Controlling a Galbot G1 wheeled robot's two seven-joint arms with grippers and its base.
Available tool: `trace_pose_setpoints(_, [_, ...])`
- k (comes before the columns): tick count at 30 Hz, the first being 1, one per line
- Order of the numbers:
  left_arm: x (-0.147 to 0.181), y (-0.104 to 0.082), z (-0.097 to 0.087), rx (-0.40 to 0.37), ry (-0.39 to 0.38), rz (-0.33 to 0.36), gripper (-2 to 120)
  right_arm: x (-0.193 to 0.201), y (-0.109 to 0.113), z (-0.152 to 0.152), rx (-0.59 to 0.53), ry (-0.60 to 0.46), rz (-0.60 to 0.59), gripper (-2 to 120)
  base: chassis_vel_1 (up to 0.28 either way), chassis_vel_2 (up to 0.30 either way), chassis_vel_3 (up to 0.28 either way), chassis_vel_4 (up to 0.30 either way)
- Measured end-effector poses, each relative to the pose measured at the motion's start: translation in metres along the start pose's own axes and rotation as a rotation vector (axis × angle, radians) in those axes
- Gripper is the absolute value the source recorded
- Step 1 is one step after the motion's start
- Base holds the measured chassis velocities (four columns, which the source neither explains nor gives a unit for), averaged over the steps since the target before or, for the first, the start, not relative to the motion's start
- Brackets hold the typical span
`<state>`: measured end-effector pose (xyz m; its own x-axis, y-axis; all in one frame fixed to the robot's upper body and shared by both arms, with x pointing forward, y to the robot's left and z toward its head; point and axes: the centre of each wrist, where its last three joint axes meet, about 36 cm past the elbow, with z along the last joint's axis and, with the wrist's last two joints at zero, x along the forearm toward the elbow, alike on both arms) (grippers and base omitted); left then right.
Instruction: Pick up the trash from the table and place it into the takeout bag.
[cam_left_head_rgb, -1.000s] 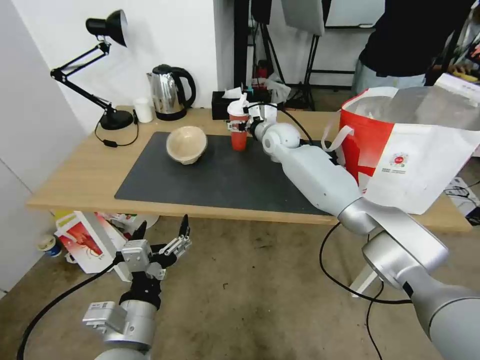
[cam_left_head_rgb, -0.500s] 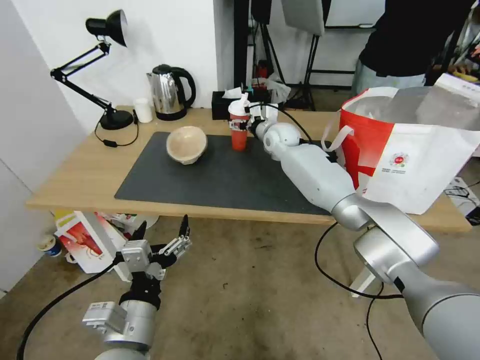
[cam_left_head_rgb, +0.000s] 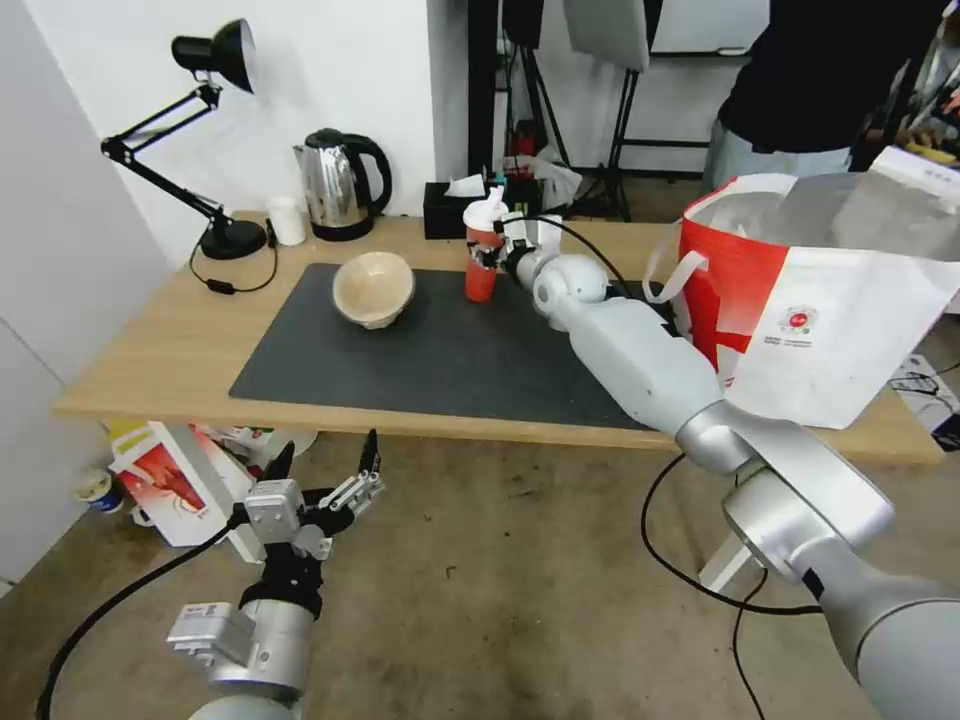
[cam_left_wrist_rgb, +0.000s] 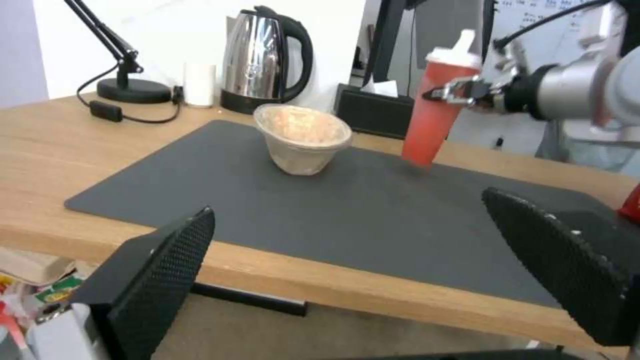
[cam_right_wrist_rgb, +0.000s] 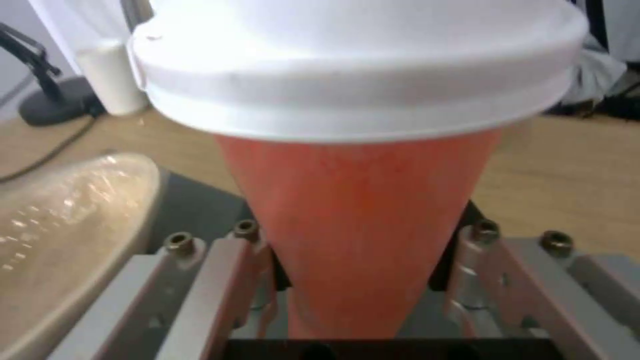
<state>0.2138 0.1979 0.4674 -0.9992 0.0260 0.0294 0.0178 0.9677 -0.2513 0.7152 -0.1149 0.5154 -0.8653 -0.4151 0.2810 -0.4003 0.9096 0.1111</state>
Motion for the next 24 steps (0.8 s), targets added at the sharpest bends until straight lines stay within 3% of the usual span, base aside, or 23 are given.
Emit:
trace_pose_setpoints(10, [0.000,0.000,-0.001,-0.001,-0.004,0.001,100,0.043,-0.009,-0.033,0.010,-0.060,-0.025,10,0.000,0.000,0.000,0.000])
trace_pose_setpoints(20, [-0.002,0.000,-0.002,0.002,-0.020,-0.006,100,0.104,-0.016,-0.084,0.046,-0.094,-0.026,7,0.000,0.000,0.000,0.000])
trace_pose_setpoints(24, [-0.003,-0.001,0.001,0.001,-0.023,0.003,100,0.165,-0.032,-0.120,0.053,-0.099,0.057,7,0.000,0.000,0.000,0.000])
